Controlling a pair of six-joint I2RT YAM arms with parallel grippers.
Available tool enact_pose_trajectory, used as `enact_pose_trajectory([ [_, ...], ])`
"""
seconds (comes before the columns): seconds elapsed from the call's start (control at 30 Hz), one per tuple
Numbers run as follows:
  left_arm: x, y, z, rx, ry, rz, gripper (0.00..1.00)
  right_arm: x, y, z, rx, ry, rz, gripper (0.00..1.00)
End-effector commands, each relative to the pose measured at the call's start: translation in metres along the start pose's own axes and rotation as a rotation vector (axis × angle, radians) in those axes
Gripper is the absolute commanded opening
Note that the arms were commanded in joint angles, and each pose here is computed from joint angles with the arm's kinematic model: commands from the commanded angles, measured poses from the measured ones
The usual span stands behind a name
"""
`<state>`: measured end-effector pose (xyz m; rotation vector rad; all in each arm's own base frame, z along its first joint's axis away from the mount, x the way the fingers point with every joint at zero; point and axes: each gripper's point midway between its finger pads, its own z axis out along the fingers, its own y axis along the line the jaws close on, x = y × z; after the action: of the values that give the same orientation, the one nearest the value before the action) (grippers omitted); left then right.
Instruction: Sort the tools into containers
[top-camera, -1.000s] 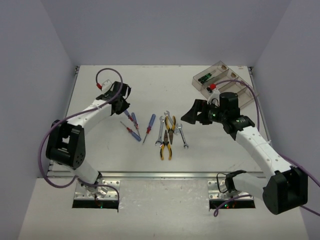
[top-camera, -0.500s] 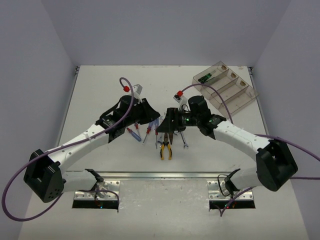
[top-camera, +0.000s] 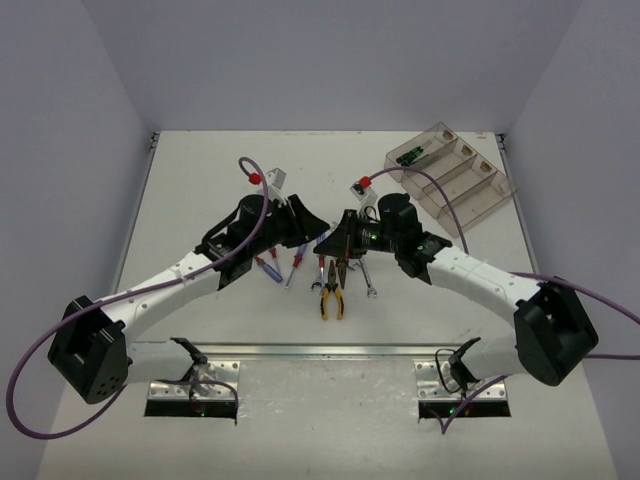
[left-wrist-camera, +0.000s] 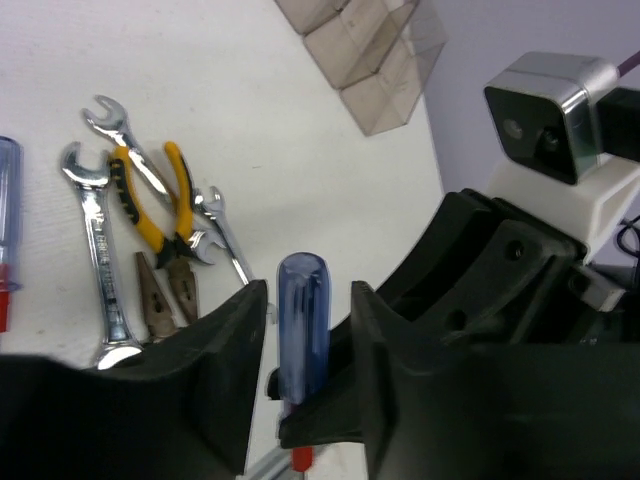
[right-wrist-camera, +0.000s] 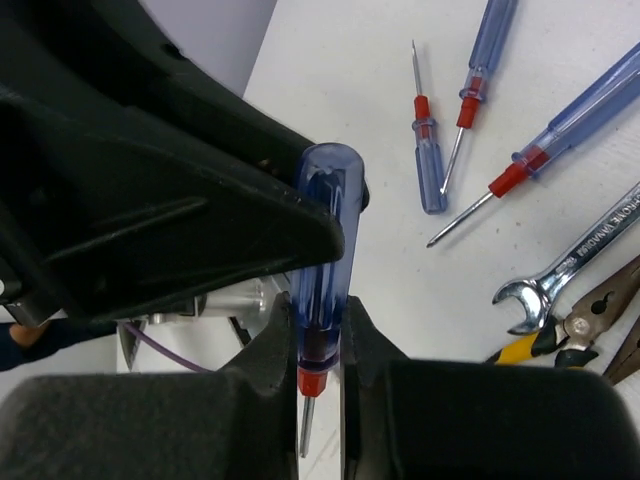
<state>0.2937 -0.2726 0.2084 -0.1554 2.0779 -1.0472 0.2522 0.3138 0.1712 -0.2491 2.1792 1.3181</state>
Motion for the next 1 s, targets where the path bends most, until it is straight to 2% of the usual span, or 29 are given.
enact_pose_trajectory([
  [0.0, -0.025, -0.035, 0.008, 0.085, -0.065, -0.009, 0.53, -0.021, -0.007, 0.001, 0.051, -0.1, 0.004, 0.0],
  [0.1, -0.035, -0.025, 0.017, -0.001, -0.09, 0.002, 0.92, -0.029, -0.024, -0.006, 0.116, -0.135, 0.035, 0.0],
  [0.13, -0.038, -0.018, 0.019, -0.048, -0.095, 0.003, 1.0, -0.031, -0.03, -0.009, 0.144, -0.141, 0.047, 0.0],
  [0.17, -0.043, -0.009, 0.02, -0.11, -0.11, 0.005, 1.0, -0.031, -0.036, -0.012, 0.173, -0.136, 0.063, 0.0],
  [0.23, -0.058, 0.016, 0.011, -0.29, -0.167, -0.003, 1.0, -0.056, -0.06, -0.026, 0.283, -0.211, 0.097, 0.0],
  [0.27, -0.06, 0.038, 0.001, -0.413, -0.192, -0.009, 1.0, -0.068, -0.076, -0.036, 0.346, -0.241, 0.125, 0.0],
  [0.33, -0.074, 0.054, -0.02, -0.546, -0.258, -0.006, 1.0, -0.086, -0.117, -0.059, 0.473, -0.275, 0.202, 0.0],
  [0.4, -0.08, 0.076, -0.048, -0.682, -0.304, 0.033, 1.0, -0.126, -0.147, -0.082, 0.595, -0.35, 0.242, 0.0],
  [0.53, -0.069, 0.094, -0.07, -0.75, -0.277, 0.086, 1.0, -0.195, -0.206, -0.126, 0.834, -0.453, 0.303, 0.0],
  [0.57, -0.064, 0.101, -0.075, -0.771, -0.262, 0.098, 1.0, -0.199, -0.231, -0.125, 0.89, -0.438, 0.332, 0.0],
  [0.63, -0.055, 0.11, -0.082, -0.788, -0.244, 0.11, 1.0, -0.231, -0.25, -0.139, 0.932, -0.494, 0.35, 0.0],
  [0.73, -0.042, 0.118, -0.086, -0.778, -0.207, 0.123, 1.0, -0.241, -0.297, -0.136, 0.999, -0.464, 0.406, 0.0],
  [0.8, -0.034, 0.12, -0.085, -0.764, -0.169, 0.141, 1.0, -0.264, -0.32, -0.145, 1.018, -0.489, 0.409, 0.0],
  [0.87, -0.031, 0.124, -0.087, -0.783, -0.161, 0.146, 1.0, -0.293, -0.327, -0.149, 1.016, -0.528, 0.371, 0.0],
  [0.9, -0.029, 0.127, -0.087, -0.789, -0.16, 0.146, 1.0, -0.292, -0.341, -0.145, 1.037, -0.507, 0.367, 0.0],
  [0.97, -0.029, 0.129, -0.084, -0.783, -0.169, 0.144, 1.0, -0.311, -0.349, -0.152, 1.049, -0.545, 0.359, 0.0],
])
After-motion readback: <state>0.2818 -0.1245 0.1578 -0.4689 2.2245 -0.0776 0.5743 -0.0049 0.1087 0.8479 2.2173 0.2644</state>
